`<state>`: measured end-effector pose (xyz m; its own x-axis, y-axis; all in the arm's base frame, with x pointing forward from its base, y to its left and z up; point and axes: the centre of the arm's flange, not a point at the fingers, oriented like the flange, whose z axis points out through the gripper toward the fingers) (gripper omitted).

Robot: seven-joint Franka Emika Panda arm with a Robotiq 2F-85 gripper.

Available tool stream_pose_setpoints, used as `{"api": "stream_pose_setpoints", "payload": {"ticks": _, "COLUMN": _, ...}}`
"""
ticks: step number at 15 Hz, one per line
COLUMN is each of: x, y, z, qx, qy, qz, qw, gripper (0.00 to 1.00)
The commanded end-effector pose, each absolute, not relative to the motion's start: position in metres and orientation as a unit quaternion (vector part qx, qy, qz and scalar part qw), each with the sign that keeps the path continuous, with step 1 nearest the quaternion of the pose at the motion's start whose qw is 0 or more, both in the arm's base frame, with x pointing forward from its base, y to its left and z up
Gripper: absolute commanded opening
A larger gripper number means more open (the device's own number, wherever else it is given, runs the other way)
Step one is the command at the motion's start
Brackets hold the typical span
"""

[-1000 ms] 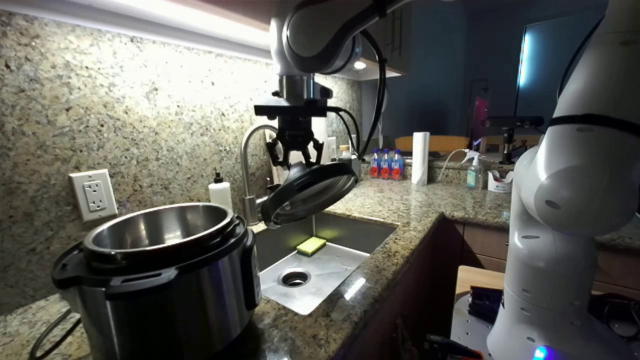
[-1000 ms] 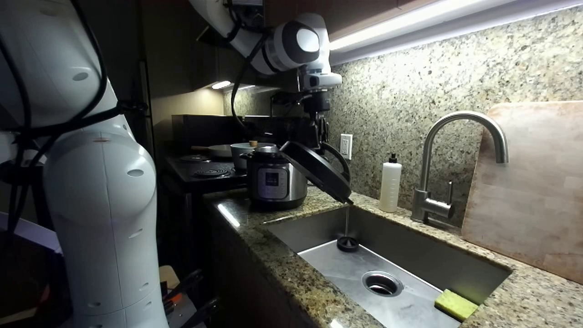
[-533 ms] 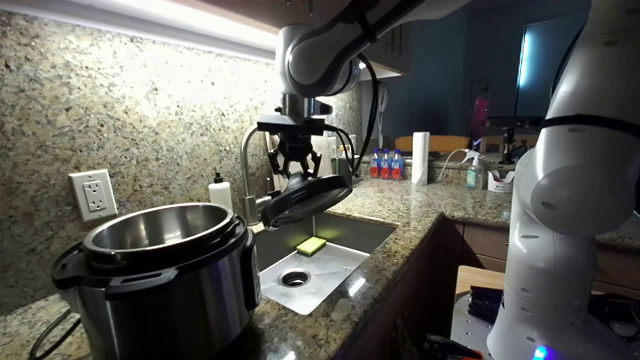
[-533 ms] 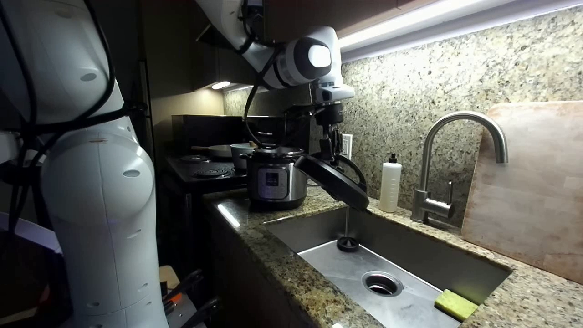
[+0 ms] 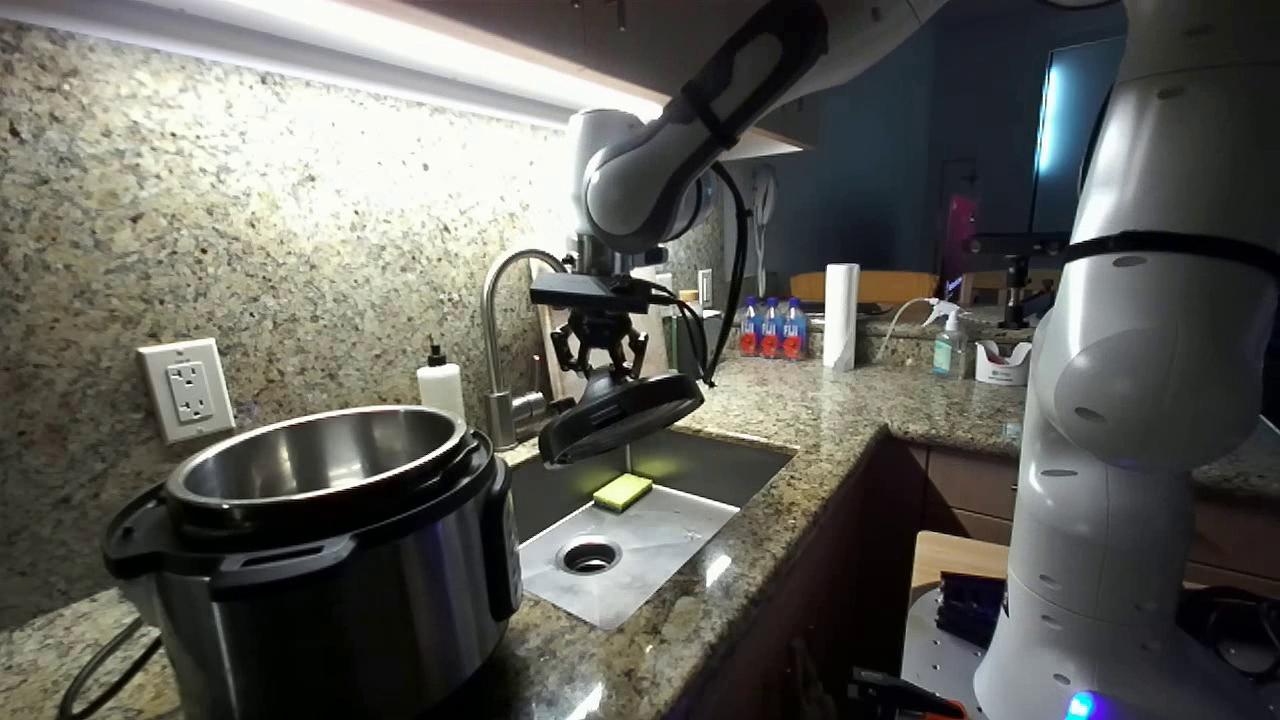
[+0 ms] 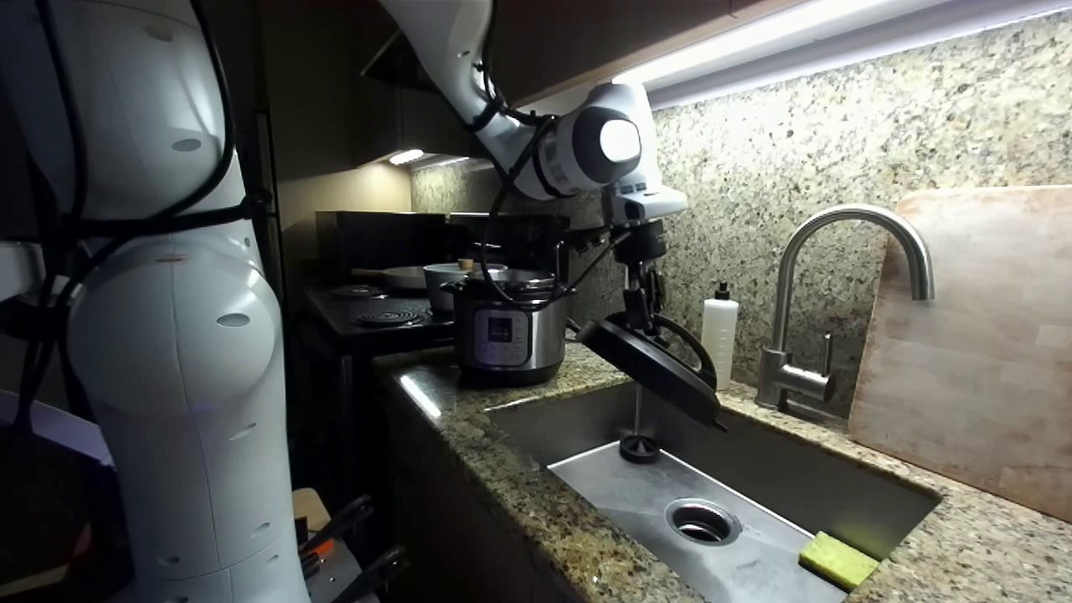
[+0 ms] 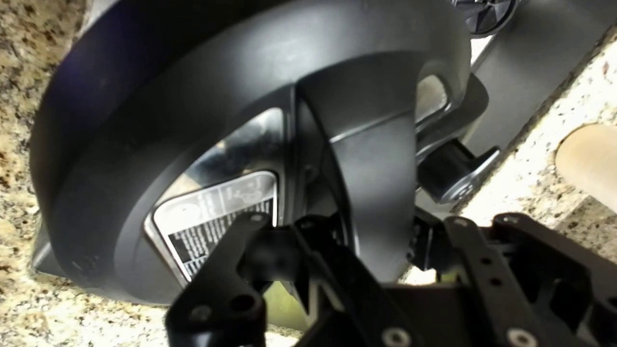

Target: Remove the black lid from the rice cooker and put it in the sink

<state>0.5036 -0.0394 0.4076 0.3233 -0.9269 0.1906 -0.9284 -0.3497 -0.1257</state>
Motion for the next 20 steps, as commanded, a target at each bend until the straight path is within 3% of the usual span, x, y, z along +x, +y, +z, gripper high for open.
{"api": "stream_pose_setpoints", "payload": {"ticks": 1, "x": 0.506, "y": -0.057, "z": 0.403, "qx": 0.799, "qy": -0.582, "qz": 0.148, "qw": 0.002, "gripper": 0.08}}
{"api": "stream_pose_setpoints", "payload": {"ticks": 20, "x": 0.56, "y": -0.124, "z": 0.296, "qx": 0.762, "qy": -0.633, "qz": 0.137, "qw": 0.03, "gripper": 0.08}}
